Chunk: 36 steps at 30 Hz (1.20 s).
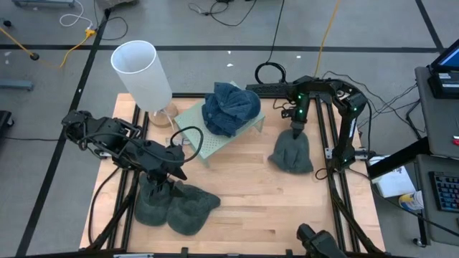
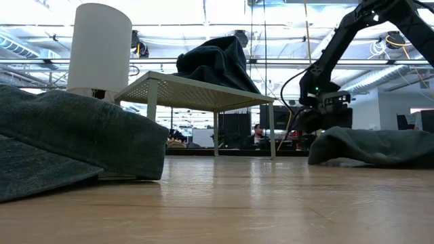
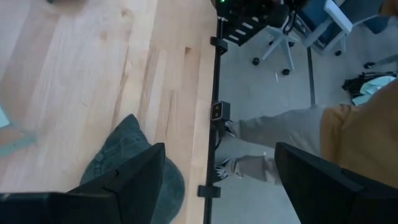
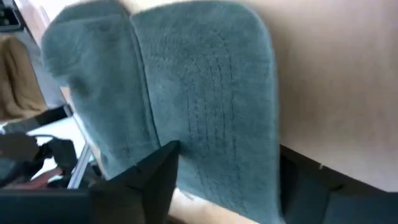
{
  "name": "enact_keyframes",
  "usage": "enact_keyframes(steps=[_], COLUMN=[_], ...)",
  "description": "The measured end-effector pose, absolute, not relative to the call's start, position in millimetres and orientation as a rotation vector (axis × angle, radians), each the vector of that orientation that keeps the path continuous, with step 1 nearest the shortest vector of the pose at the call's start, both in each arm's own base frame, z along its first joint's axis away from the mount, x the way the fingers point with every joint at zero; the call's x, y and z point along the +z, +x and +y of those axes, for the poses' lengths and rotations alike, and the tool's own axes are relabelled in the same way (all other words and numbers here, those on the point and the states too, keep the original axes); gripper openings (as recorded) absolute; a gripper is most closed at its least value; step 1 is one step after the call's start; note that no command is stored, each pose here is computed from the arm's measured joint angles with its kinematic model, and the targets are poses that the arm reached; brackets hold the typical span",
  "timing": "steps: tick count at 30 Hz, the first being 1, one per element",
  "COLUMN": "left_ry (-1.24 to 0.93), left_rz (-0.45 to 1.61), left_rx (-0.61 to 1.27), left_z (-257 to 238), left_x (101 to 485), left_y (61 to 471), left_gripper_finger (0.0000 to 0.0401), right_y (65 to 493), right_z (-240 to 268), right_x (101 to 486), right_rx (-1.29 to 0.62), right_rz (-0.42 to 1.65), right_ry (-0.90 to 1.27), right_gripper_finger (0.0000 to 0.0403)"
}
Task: Pick & Place hat
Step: Put the top green cap on the shelf
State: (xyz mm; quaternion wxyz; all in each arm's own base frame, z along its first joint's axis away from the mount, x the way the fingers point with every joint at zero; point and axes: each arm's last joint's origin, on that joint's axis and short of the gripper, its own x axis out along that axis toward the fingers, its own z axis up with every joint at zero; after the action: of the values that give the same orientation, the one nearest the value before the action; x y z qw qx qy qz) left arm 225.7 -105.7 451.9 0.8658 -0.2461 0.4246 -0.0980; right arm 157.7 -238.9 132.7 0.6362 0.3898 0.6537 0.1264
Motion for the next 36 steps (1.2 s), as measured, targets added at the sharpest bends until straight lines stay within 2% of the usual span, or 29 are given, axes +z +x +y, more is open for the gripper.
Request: enact_keyframes(steps=[5, 8, 9, 12, 15, 21, 28, 36], left_ry=[-0.527, -0.532, -0.529, -0.526, -0.525, -0.523, -0.532, -0.554], left_rz=[0.892, 0.893, 0.892, 0.892, 0.892, 0.887, 0.883, 0.841], left_rx=[-0.200, -0.198, -0.199, -0.201, -0.202, -0.191, -0.176, -0.068], left_z=[-106, -106, -106, -106, -106, -105, -105, -102], left_x=[452, 452, 452, 452, 452, 452, 452, 452], left_y=[226, 226, 226, 226, 226, 226, 226, 228], left_gripper_finger=[0.0308, 0.0308, 0.0308, 0.0308, 0.0308, 0.0308, 0.0308, 0.0308], right_y=[155, 153, 153, 154, 160, 175, 176, 146], right_z=[-235, -231, -230, -224, -216, -188, -128, -50], right_x=[136, 141, 142, 147, 161, 205, 268, 324], right_rx=[0.314, 0.317, 0.310, 0.274, 0.223, 0.116, -0.017, -0.076], right_rz=[1.526, 1.553, 1.564, 1.621, 1.639, 1.521, 1.480, 1.338], right_ry=[0.936, 1.024, 1.060, 1.158, 1.163, 1.167, 1.069, 1.007], right_gripper_finger=[0.0106, 0.0032, 0.0018, 0.0015, 0.0009, 0.0004, 0.0003, 0.0003])
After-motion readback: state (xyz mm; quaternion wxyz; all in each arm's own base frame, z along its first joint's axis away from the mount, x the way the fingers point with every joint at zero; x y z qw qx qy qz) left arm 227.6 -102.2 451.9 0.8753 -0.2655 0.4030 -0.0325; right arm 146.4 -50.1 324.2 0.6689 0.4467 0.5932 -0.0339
